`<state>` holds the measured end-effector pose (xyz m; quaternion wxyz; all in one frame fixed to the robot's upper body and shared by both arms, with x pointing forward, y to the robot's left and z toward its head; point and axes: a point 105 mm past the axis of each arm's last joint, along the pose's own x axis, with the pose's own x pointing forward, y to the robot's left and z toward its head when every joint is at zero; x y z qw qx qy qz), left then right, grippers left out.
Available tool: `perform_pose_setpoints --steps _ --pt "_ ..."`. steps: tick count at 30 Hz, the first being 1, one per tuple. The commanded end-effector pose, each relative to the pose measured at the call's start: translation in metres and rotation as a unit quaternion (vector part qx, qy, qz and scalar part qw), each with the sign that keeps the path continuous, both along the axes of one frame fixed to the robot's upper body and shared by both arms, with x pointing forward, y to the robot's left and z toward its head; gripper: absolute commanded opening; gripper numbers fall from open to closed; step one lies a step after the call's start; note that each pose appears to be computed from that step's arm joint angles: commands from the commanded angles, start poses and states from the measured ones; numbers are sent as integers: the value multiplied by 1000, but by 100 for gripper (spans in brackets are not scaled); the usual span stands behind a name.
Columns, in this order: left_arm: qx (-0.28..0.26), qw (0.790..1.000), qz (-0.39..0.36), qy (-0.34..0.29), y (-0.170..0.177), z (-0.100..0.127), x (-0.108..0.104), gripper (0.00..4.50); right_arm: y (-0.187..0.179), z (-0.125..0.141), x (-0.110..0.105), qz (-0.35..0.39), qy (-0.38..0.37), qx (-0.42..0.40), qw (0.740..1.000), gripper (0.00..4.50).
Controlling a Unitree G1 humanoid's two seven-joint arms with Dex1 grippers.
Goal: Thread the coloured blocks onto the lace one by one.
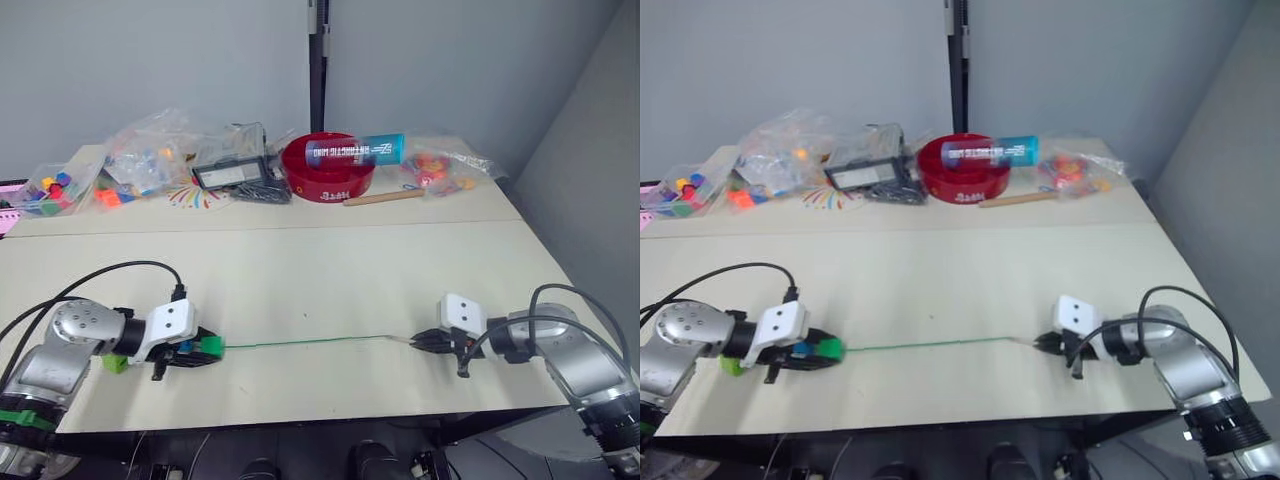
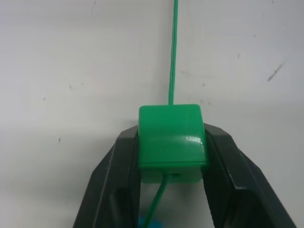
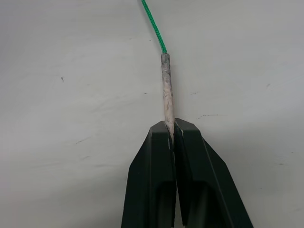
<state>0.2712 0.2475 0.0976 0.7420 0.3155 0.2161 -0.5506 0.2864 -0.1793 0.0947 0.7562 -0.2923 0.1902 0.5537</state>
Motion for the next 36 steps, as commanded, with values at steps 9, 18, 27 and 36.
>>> perform_pose_setpoints --steps 9,18,27,36 --pt "21 999 23 23 22 -4 -9 225 44 5 -16 84 -11 2 996 0" --pt "91 996 6 17 13 46 1 386 54 3 -2 83 -9 -30 996 0" --pt "229 973 -2 38 -1 68 -3 386 64 -2 4 69 -16 -19 997 0" --pt "300 951 21 67 -13 57 1 386 72 -4 2 62 -18 -7 998 0"
